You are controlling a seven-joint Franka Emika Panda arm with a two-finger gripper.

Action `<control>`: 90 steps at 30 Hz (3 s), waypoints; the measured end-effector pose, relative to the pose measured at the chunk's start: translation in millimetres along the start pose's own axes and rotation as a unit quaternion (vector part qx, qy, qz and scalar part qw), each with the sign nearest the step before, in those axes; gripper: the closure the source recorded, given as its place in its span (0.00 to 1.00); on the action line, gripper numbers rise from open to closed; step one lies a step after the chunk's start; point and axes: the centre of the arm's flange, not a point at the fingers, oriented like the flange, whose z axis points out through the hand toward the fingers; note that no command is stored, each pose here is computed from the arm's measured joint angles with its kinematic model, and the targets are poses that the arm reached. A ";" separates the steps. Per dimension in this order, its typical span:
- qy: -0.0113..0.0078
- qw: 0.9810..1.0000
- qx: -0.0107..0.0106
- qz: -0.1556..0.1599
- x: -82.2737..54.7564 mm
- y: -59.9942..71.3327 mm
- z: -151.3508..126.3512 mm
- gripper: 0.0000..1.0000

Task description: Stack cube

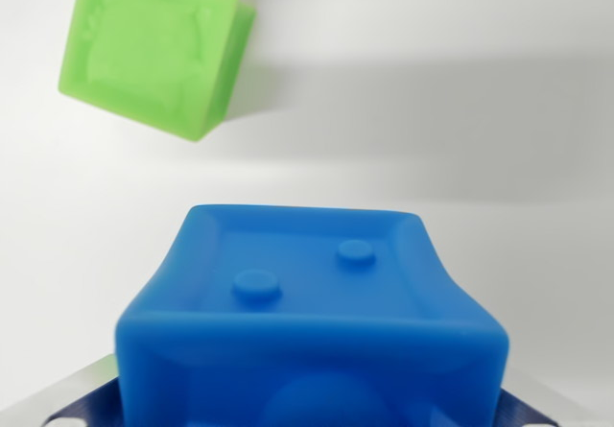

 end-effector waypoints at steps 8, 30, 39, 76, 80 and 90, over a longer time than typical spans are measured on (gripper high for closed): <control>0.000 0.999 0.000 0.032 -0.2 -16.6 0.3 1.00; 0.000 0.994 0.000 0.111 -0.1 -57.0 0.4 1.00; 0.000 0.990 0.000 0.145 -0.3 -74.6 0.2 1.00; -0.001 0.986 -0.003 0.167 -1.3 -84.6 70.9 1.00; 0.000 0.986 -0.003 0.167 -1.1 -85.0 72.0 1.00; -0.001 0.986 -0.002 0.167 -1.1 -85.0 72.1 0.00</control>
